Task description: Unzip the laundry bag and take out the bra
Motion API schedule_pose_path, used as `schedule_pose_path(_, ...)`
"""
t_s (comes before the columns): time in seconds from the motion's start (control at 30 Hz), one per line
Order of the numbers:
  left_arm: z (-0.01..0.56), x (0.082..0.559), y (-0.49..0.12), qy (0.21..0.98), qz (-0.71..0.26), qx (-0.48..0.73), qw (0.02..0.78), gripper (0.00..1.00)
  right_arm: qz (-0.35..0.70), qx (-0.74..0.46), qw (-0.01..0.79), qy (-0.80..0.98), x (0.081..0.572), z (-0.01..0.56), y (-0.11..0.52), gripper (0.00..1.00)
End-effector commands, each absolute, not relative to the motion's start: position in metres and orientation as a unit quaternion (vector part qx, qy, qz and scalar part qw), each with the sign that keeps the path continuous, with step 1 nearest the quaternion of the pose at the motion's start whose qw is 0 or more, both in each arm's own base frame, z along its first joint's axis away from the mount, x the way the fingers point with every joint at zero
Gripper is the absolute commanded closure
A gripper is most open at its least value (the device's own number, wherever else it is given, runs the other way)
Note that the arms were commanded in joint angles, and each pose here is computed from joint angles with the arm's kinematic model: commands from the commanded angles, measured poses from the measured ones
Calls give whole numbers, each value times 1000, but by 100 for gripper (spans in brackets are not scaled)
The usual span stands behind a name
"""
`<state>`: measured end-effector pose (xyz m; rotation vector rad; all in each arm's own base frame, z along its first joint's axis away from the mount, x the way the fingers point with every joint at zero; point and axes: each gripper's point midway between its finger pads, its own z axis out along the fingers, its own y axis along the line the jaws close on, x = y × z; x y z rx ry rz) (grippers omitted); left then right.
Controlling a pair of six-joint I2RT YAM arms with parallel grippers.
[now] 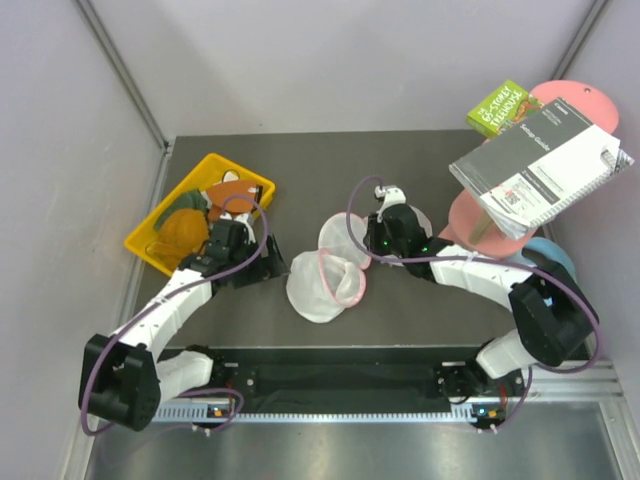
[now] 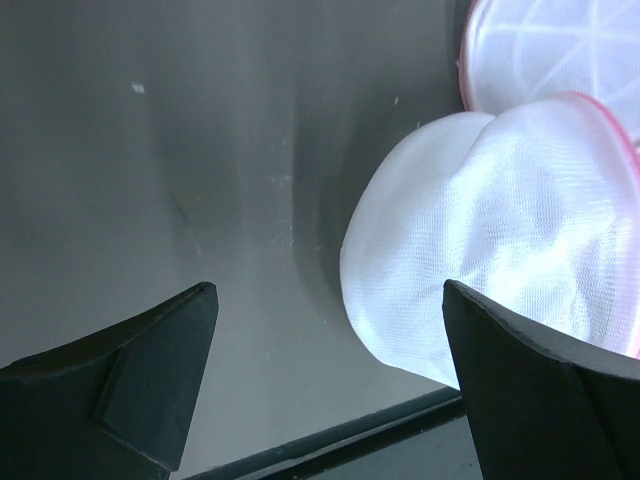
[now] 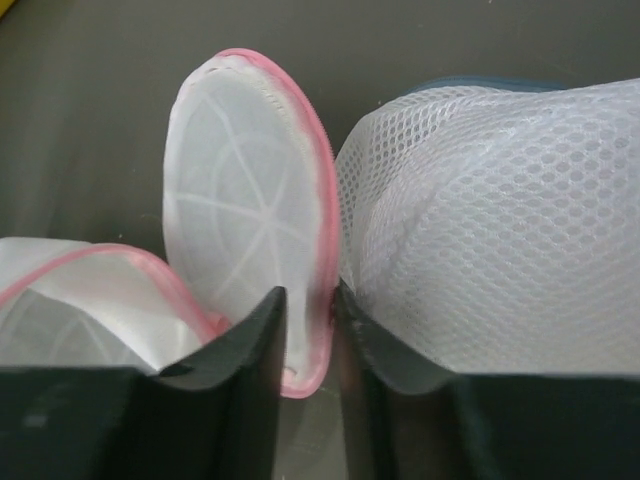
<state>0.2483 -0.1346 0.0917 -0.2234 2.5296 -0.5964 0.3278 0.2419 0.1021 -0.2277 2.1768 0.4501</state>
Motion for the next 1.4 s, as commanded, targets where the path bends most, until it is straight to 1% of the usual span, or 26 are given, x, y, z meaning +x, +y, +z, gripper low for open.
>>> schedule_pose_path(0.0, 91, 245, -151, 921, -269, -86, 269, 1, 185, -94, 467, 859, 349, 123, 249, 81)
schedule_pose_path(0.03, 90, 242, -152, 921, -273, -85, 266, 1, 182, -93, 469, 859, 351, 124, 249, 90)
schedule_pose_path(0.13, 81, 235, -151, 924, -267, -89, 258, 1, 175, -98, 470, 859, 354, 125, 250, 100)
schedule_pose_path(0.33, 70, 230, -147, 926, -260, -98, 257, 1, 174, -107, 488, 849, 357, 142, 250, 100)
schedule_pose_path(0.53, 57, 231, -150, 925, -267, -109, 248, 1, 148, -115, 539, 821, 352, 177, 238, 100)
schedule_pose_path(0.77, 60, 254, -164, 908, -299, -119, 269, 1, 115, -136, 606, 776, 334, 221, 234, 100)
schedule_pose_path(0.93, 62, 269, -179, 896, -333, -121, 269, 1, 97, -194, 617, 757, 312, 225, 255, 100)
schedule_pose_path(1.03, 62, 276, -184, 893, -340, -122, 270, 3, 77, -244, 617, 744, 294, 221, 271, 100)
schedule_pose_path(1.07, 63, 278, -185, 891, -343, -124, 271, 7, 76, -251, 619, 741, 288, 221, 275, 100)
schedule_pose_path(1.17, 61, 281, -188, 888, -349, -130, 270, 12, 82, -270, 617, 734, 272, 216, 284, 100)
schedule_pose_path(1.37, 60, 288, -186, 885, -345, -142, 279, 17, 97, -317, 606, 723, 237, 205, 296, 100)
